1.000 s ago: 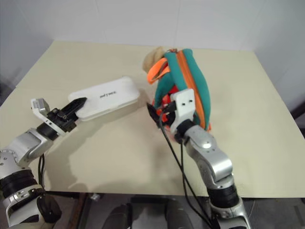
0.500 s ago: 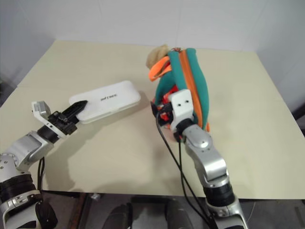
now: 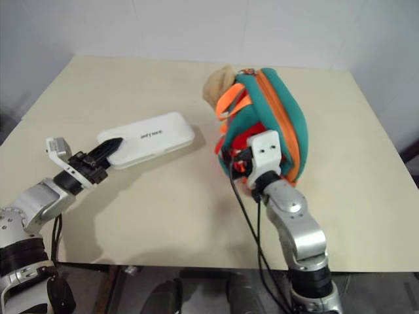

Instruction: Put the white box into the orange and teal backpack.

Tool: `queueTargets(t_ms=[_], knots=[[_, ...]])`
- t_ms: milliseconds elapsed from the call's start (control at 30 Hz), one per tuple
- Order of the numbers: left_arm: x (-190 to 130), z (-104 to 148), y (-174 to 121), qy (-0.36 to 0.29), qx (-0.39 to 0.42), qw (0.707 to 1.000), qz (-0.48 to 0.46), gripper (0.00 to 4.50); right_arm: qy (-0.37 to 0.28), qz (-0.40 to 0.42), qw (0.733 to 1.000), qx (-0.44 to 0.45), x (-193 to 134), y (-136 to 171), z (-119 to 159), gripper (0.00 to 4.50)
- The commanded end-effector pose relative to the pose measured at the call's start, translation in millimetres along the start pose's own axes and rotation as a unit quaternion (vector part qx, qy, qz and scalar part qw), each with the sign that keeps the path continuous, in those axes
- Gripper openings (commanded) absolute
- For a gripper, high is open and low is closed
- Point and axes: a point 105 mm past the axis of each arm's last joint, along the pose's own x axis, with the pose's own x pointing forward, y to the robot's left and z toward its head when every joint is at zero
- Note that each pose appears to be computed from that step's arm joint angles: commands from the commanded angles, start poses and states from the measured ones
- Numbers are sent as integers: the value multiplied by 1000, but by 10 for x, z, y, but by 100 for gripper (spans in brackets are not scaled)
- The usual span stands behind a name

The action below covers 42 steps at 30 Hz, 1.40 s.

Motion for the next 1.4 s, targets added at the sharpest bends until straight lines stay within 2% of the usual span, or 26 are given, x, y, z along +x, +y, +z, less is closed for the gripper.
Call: queueTargets(t_ms=[33, 433, 800, 900, 1133, 1267, 1400], knots=[[-34, 85, -170, -14, 15, 999, -32, 133, -38, 5, 999, 6, 46, 98, 182, 450], [-79, 89, -171, -22, 16, 999, -27, 133, -49, -12, 998, 25, 236, 228, 196, 450], [-81, 100, -174, -24, 17, 999, -26, 133, -78, -49, 996, 20, 323, 108, 254, 450], [-72, 102, -174, -24, 17, 999, -27, 133, -90, -41, 995, 28, 324, 113, 310, 385], [-40, 92, -169, -21, 15, 999, -28, 133, -101, -10, 994, 35, 318, 167, 361, 135], [-42, 98, -165, -21, 16, 999, -27, 133, -101, -1, 994, 39, 317, 186, 361, 9], [-56, 114, -157, -22, 19, 999, -24, 133, -98, 63, 991, 66, 287, 310, 387, 0]])
